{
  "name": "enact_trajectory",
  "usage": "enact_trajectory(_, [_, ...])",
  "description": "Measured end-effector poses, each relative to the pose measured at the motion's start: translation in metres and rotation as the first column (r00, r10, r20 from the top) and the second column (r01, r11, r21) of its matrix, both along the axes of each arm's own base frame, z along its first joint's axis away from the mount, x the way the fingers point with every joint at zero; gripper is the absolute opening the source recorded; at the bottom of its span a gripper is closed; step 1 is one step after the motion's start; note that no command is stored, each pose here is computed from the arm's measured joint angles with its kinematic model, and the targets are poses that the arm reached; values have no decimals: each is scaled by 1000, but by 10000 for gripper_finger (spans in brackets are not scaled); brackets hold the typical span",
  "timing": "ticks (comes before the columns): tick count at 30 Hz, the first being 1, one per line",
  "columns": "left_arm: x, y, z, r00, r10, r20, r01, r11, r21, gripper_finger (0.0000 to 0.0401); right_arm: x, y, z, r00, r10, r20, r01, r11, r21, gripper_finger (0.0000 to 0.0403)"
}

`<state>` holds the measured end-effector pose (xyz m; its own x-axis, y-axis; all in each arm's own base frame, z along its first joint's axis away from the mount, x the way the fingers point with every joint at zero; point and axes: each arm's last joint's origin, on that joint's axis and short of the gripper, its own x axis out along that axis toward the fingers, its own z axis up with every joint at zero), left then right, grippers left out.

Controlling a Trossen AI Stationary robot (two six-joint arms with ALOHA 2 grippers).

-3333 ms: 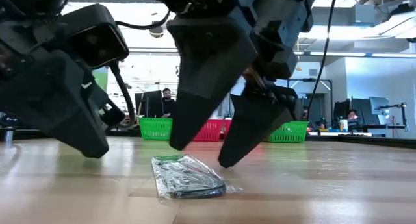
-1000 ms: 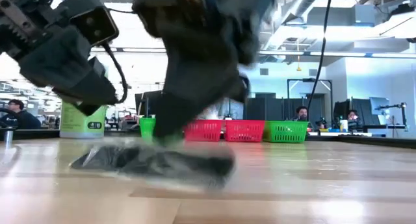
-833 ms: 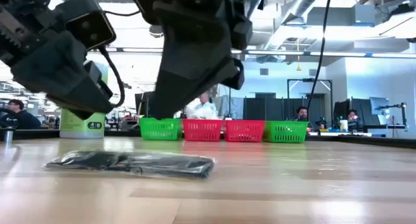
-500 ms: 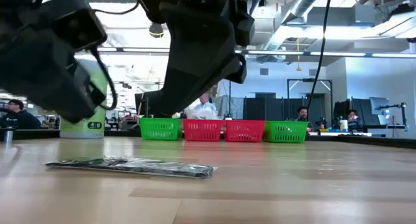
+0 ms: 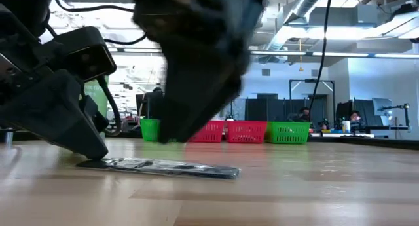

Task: Pick & Place Travel size toiletries
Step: Put the black comb into the right red bin

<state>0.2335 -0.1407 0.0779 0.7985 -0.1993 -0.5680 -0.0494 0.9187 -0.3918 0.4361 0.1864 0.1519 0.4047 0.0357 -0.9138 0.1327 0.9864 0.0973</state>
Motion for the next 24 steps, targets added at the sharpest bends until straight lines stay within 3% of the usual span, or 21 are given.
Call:
enact_trajectory(4, [0, 0, 0, 1000, -2, -3, 2, 1000, 1, 1, 8, -1, -23, 1000, -13, -11, 13, 1000, 15, 250])
enact_trajectory(9, [-1, 0, -1, 1000, -2, -5, 2, 1000, 2, 1, 19, 0, -39, 1000, -6, 5, 5, 991, 131, 296])
enact_trajectory(17, [-1, 1, -1, 1000, 6, -3, -6, 1000, 7, 1, 19, 9, -50, 1000, -8, 19, 5, 992, 128, 301])
enact_trajectory(24, [-1, 1, -1, 1000, 13, -1, -13, 1000, 9, 1, 16, 15, -53, 999, -12, 42, 10, 999, 45, 291])
